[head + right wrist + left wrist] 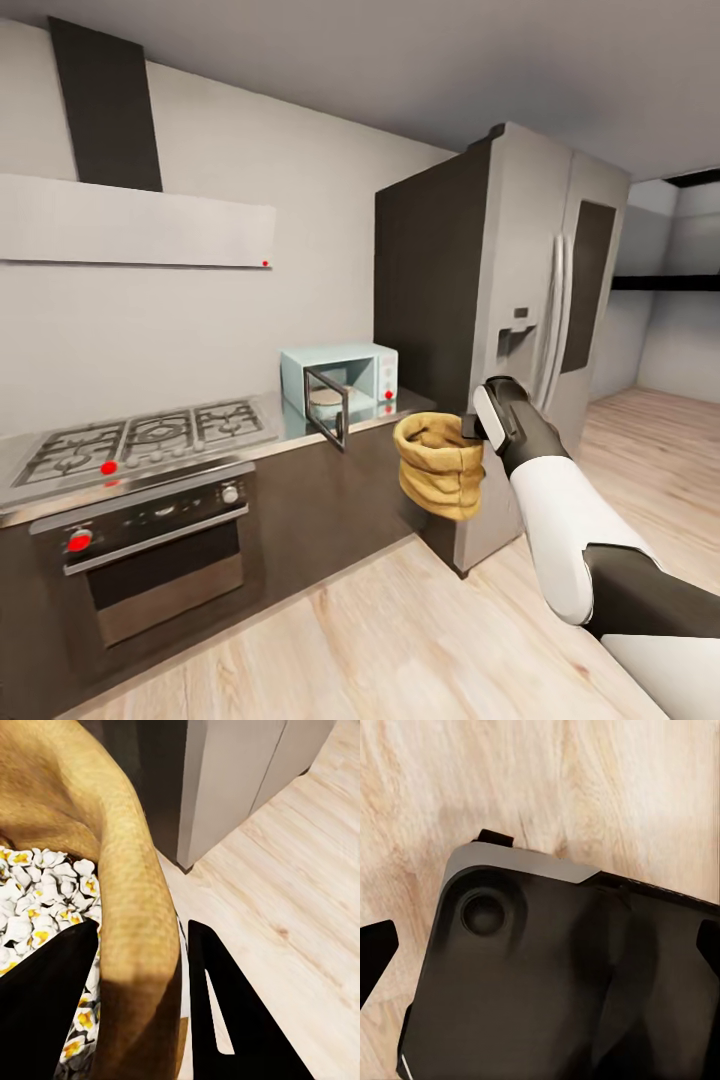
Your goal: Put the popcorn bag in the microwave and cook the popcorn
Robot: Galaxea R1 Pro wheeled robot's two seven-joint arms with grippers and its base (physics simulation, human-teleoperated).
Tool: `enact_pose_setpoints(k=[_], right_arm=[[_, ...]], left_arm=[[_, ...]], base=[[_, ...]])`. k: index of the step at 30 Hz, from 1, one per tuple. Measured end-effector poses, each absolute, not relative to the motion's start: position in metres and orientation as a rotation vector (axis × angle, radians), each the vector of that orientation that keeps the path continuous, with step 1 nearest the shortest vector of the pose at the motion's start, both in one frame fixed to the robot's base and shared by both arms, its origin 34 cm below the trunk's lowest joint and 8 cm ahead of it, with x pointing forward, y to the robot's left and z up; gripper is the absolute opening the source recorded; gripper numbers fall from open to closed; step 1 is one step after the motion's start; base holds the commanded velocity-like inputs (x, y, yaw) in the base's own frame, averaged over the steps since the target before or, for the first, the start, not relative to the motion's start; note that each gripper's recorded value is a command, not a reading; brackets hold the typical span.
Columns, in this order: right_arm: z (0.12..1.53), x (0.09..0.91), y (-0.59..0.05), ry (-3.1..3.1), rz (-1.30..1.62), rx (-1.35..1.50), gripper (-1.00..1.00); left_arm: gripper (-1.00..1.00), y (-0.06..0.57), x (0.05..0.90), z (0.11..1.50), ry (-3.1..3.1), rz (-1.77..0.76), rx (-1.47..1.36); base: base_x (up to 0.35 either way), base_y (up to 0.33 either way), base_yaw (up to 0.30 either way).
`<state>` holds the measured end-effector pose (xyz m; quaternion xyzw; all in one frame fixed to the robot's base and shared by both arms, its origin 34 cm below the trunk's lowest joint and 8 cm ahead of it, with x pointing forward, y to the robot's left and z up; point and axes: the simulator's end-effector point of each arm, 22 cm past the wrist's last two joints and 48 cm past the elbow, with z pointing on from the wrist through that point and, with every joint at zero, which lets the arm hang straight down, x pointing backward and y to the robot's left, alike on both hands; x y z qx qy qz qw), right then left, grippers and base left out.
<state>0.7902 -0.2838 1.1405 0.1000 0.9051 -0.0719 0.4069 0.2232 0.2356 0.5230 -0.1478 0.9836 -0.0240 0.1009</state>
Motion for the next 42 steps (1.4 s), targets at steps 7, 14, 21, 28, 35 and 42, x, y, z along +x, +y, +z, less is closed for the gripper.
enact_pose_setpoints(k=[7, 14, 21, 28, 35, 42], right_arm=[[1.141, 0.790, -0.283, 2.282, -0.182, 0.252, -1.00], [1.141, 0.790, -0.284, 2.282, -0.184, 0.253, -1.00], [1.141, 0.790, -0.285, 2.282, -0.184, 0.253, -1.00], [1.140, 0.790, -0.283, 2.283, -0.176, 0.251, -1.00], [1.140, 0.791, -0.270, 2.284, -0.158, 0.235, -1.00], [1.189, 0.795, -0.271, 2.164, -0.125, 0.256, -1.00]], left_arm=[[1.00, 0.236, 0.223, 0.523, 2.906, -0.071, -0.435], [1.00, 0.236, 0.223, 0.523, 2.907, -0.071, -0.434], [1.00, 0.236, 0.223, 0.523, 2.906, -0.071, -0.436], [1.00, 0.236, 0.223, 0.523, 2.905, -0.071, -0.437], [1.00, 0.237, 0.224, 0.523, 2.905, -0.068, -0.437], [1.00, 0.237, 0.224, 0.523, 2.905, -0.068, -0.437]], base=[[0.244, -0.192, 0.206], [0.244, -0.192, 0.181], [0.243, -0.187, 0.013], [0.233, -0.170, 0.000], [0.088, -0.064, 0.000], [0.001, -0.001, 0.000]])
